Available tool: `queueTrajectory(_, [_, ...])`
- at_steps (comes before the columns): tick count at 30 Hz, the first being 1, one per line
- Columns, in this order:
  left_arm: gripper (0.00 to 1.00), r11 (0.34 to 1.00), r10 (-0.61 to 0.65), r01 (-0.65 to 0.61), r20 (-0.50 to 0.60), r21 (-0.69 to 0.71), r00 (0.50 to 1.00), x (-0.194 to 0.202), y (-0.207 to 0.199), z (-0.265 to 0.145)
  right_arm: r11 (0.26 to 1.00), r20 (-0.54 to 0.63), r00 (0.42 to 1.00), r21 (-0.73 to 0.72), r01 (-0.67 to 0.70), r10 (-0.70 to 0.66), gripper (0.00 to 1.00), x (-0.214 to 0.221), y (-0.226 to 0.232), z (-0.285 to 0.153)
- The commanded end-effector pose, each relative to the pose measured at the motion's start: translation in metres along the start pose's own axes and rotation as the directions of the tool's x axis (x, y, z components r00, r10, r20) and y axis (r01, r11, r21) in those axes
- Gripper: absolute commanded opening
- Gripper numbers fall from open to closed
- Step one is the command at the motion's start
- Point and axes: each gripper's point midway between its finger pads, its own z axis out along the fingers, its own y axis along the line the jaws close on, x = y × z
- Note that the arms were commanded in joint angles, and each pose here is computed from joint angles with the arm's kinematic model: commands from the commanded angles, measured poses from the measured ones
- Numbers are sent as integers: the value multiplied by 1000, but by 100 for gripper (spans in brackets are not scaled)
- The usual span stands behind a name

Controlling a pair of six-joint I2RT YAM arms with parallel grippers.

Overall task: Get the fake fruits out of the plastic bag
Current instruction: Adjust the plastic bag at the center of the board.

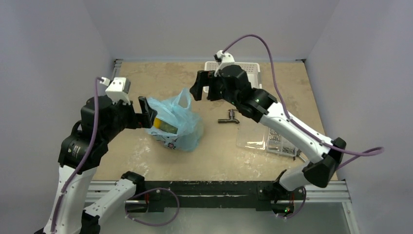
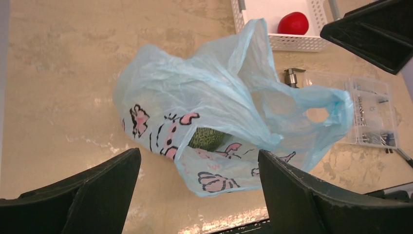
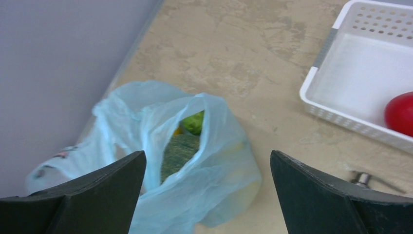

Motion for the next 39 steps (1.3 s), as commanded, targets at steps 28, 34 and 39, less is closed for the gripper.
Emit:
queueTrajectory(28, [0, 961, 163, -208, -233, -181, 959, 16, 37, 124, 986, -152, 975, 46, -158, 163, 28, 223, 27, -14])
queueTrajectory(34, [0, 965, 50, -35, 53, -258, 997, -44, 35, 119, 980, -126, 989, 189, -57, 82, 0, 235, -10, -8])
queueTrajectory(39, [0, 975, 48, -28, 85, -222, 995, -33, 34, 137, 984, -154, 986, 173, -40, 67, 0, 259, -17, -4])
